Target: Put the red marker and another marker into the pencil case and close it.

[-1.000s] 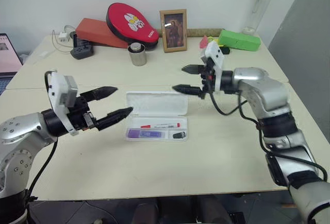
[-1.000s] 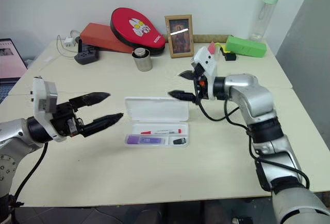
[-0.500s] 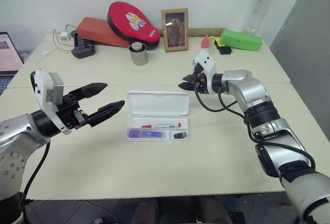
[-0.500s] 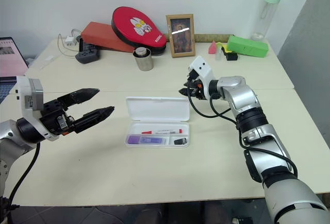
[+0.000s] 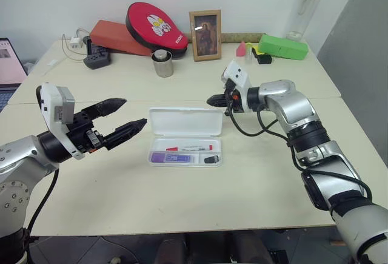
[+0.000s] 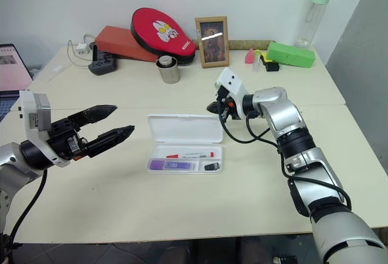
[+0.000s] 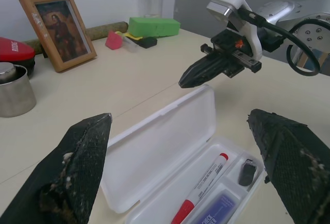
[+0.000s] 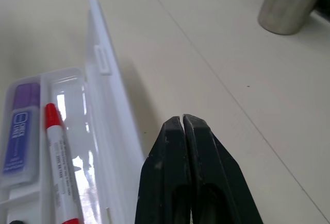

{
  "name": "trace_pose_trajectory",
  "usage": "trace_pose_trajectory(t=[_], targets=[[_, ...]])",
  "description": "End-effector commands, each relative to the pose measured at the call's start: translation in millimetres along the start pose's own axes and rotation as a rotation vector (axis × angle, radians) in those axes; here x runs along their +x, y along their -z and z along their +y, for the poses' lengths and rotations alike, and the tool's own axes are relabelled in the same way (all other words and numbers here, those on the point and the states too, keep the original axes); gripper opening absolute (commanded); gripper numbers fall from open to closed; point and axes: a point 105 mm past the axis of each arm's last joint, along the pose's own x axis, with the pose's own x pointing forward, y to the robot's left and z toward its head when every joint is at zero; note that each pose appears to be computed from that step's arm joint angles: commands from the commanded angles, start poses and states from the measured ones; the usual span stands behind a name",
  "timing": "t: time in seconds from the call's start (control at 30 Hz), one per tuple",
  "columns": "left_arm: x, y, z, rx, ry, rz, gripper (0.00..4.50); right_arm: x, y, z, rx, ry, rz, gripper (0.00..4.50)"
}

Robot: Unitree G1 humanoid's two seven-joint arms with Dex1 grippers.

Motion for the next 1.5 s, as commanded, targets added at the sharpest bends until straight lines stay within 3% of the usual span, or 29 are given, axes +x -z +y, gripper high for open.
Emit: trace_pose_trajectory(t=[0.03,0.23,0.3,0.47,0.63,0.87,1.1,1.5], targets=[[-0.9,-12.4,-4.2,0.048,0.019,-0.026,4.50,-4.4,-9.0,10.8,-0.058,-0.049,-0.006,0.05],[1.3,-11.5,-5.7,0.045,0.033,-0.019,4.50,-5.5,-5.9,25.0,-0.089,-0.102,0.000,0.05],[2.4,-10.3,-8.7,0.040,0.050,-0.012,4.50,-8.1,-13.7,43.7,-0.146,-0.184,-0.053,0.05],[2.3,-4.2,-18.4,0.015,0.105,0.013,4.50,-8.5,-4.3,63.9,-0.226,-0.229,0.009,0.05],[-6.4,22.9,-41.2,-0.014,0.251,0.174,4.50,-0.7,15.9,73.8,-0.287,-0.224,0.117,0.05],[-12.4,41.2,-40.1,0.002,0.273,0.282,4.50,10.1,41.6,83.5,-0.230,-0.239,0.183,0.05],[-7.2,35.8,-40.4,0.008,0.277,0.252,4.50,12.8,69.2,87.5,-0.206,-0.239,0.280,0.05],[-0.1,33.8,-41.6,0.008,0.278,0.239,4.50,12.6,81.7,84.6,-0.222,-0.216,0.344,0.05]])
